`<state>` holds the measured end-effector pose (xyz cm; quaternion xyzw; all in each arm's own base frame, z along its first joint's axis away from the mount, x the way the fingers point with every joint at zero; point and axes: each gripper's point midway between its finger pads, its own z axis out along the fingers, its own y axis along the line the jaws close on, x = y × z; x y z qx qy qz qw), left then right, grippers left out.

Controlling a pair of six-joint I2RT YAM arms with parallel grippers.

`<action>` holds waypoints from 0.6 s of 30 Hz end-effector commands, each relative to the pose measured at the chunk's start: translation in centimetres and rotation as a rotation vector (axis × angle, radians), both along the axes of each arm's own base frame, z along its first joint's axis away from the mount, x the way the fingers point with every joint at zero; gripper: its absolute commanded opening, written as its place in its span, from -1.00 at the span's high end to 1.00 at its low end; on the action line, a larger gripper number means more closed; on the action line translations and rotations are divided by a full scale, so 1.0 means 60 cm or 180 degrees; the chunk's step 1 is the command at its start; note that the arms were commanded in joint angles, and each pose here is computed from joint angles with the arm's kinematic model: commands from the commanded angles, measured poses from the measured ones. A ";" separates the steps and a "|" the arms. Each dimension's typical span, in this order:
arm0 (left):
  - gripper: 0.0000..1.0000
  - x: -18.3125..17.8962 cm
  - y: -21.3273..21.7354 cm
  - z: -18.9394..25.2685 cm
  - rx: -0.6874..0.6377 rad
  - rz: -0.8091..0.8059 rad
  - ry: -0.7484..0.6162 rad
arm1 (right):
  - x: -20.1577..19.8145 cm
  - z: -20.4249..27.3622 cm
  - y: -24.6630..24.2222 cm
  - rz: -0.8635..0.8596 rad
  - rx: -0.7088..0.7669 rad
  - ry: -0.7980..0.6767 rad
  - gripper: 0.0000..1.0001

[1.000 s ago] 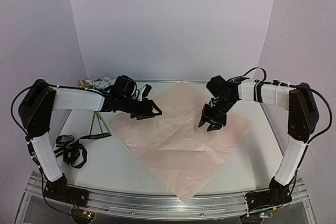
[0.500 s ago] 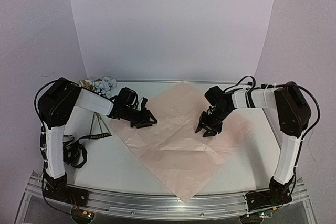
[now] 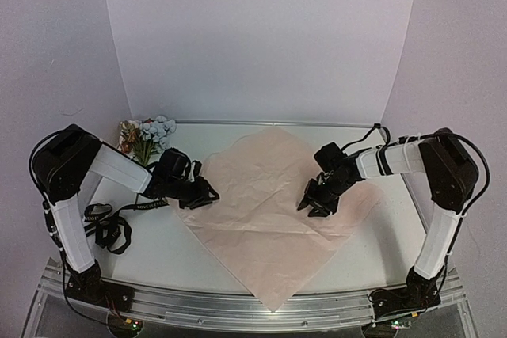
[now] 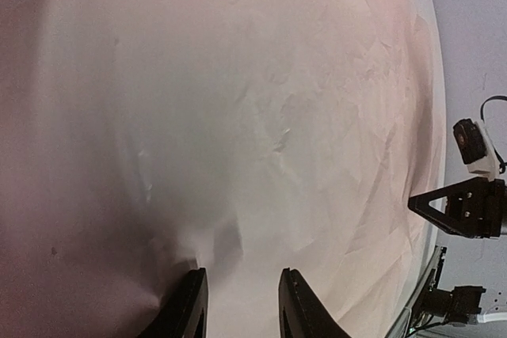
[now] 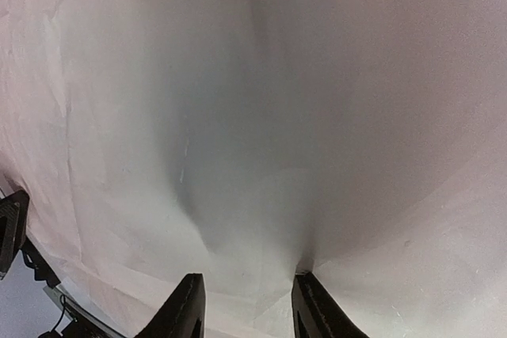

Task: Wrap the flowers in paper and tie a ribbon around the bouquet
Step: Adjust the flattened wrapping paper at the center of the board.

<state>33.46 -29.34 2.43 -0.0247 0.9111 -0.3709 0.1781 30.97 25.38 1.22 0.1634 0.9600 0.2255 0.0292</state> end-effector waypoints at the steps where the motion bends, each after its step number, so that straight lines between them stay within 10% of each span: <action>1: 0.34 -0.014 0.039 0.002 0.0158 0.0280 -0.0016 | -0.048 -0.030 -0.032 -0.0036 -0.0265 0.0209 0.24; 18: 0.35 -0.088 0.135 -0.011 0.0454 0.0892 0.0187 | -0.076 0.021 -0.046 0.0776 -0.0677 0.0264 0.20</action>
